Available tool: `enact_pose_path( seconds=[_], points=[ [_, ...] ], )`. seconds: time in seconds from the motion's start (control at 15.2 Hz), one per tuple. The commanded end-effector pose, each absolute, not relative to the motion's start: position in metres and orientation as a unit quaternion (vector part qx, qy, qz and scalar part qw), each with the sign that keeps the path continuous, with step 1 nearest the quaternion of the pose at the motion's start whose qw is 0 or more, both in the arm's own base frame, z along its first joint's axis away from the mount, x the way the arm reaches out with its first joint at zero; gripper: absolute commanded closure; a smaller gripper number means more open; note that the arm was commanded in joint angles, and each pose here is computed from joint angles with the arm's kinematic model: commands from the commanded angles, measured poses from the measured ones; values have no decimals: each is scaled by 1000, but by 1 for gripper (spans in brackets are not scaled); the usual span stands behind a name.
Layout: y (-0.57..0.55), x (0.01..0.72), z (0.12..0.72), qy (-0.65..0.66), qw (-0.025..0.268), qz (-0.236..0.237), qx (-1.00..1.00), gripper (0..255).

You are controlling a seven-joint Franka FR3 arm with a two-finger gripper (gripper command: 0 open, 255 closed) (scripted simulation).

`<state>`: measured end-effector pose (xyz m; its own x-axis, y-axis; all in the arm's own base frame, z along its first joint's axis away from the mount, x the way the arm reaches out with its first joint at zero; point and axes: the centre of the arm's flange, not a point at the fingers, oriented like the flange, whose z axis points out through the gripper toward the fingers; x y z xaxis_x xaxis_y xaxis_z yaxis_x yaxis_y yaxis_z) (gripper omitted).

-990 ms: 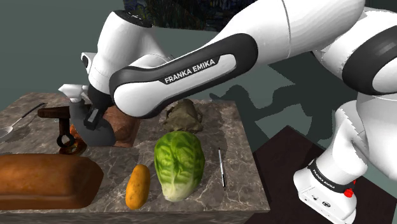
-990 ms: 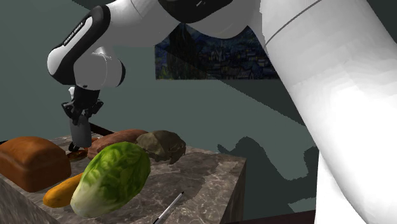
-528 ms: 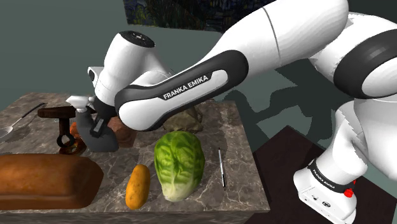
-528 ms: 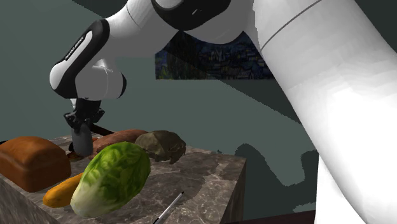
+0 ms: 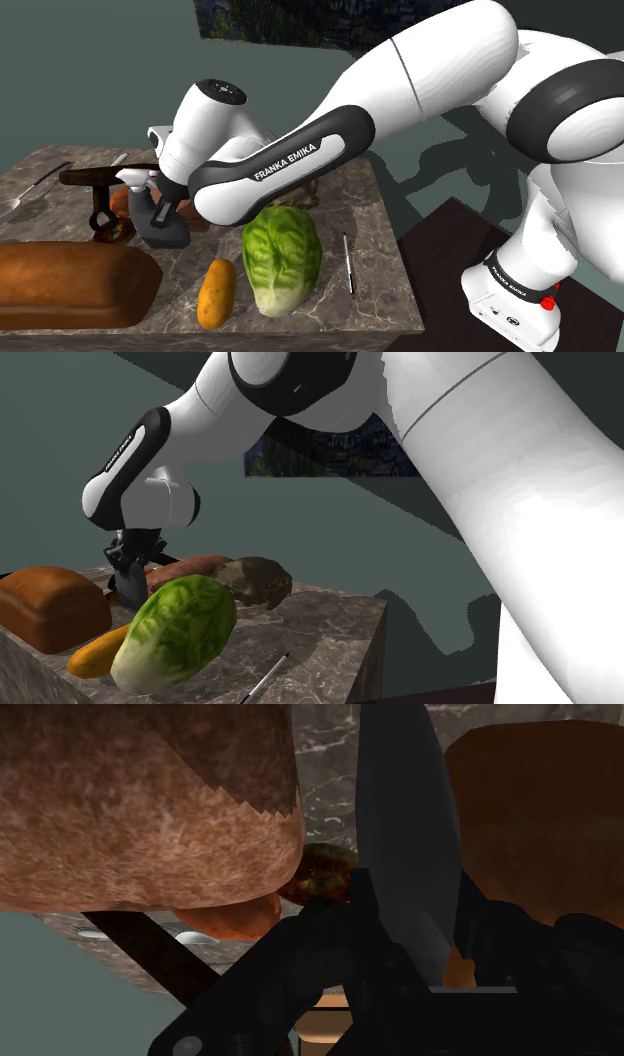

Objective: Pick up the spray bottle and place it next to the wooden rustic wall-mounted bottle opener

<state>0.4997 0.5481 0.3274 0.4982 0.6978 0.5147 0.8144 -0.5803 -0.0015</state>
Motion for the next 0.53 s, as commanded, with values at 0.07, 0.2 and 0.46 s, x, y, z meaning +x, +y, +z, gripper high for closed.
enact_pose_path(
  seconds=[0.07,0.2,0.46],
  points=[
    [549,499,312,-441,123,-237,-857,255],
    [549,499,308,-441,123,-237,-857,255],
    [549,499,308,-441,123,-237,-857,255]
  ],
)
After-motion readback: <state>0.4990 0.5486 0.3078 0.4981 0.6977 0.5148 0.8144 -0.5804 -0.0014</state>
